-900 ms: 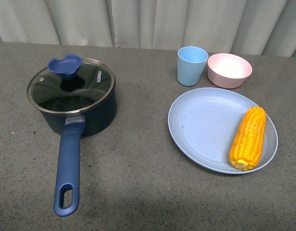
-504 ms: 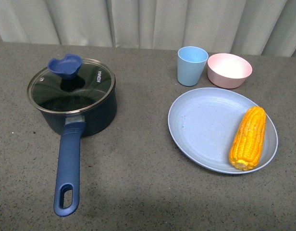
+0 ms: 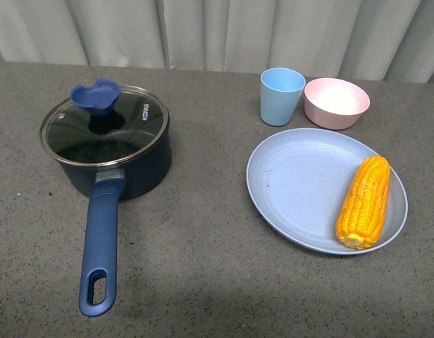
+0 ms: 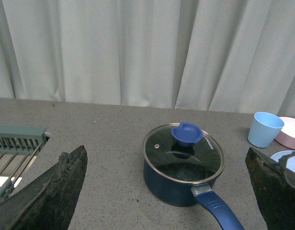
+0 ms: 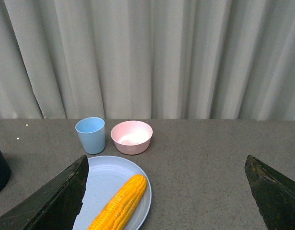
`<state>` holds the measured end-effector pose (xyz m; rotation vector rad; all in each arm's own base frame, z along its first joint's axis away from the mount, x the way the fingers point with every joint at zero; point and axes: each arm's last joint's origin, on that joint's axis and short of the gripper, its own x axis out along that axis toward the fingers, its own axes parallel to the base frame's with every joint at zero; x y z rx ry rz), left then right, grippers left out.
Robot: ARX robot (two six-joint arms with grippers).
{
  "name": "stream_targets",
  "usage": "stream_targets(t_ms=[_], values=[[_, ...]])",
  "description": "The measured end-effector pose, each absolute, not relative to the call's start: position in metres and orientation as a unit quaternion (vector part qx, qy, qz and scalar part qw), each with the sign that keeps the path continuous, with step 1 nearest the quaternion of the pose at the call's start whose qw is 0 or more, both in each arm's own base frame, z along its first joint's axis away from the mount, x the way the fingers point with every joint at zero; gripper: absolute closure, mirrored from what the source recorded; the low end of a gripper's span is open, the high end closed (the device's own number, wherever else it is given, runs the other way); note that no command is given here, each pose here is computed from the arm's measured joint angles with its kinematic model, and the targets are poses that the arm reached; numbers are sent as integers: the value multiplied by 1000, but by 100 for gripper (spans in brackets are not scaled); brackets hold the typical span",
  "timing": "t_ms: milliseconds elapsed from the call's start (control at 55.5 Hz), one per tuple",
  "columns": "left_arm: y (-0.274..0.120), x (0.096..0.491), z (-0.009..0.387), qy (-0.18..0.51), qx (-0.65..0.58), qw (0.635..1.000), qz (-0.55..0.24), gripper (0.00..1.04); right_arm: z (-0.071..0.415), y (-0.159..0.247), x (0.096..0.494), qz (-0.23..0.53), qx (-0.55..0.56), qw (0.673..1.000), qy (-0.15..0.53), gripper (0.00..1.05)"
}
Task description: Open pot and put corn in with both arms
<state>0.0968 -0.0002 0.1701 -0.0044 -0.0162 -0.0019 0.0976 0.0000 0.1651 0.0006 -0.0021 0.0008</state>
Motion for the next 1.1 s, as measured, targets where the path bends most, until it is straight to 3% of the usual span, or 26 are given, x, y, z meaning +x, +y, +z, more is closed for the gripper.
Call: stream_targets(t_ms=[954,1044,1099], values=[[0,97,170,-8,-3,1000,0,7,165,0,98,1,0,1000,-1,9],[-1,100,167,90,-38,984,151,7,165,0,98,1,0,1000,-1,9],[-2,106,162,117,-43,955,271,7,165,0,98,-1,0,1000,-1,9]])
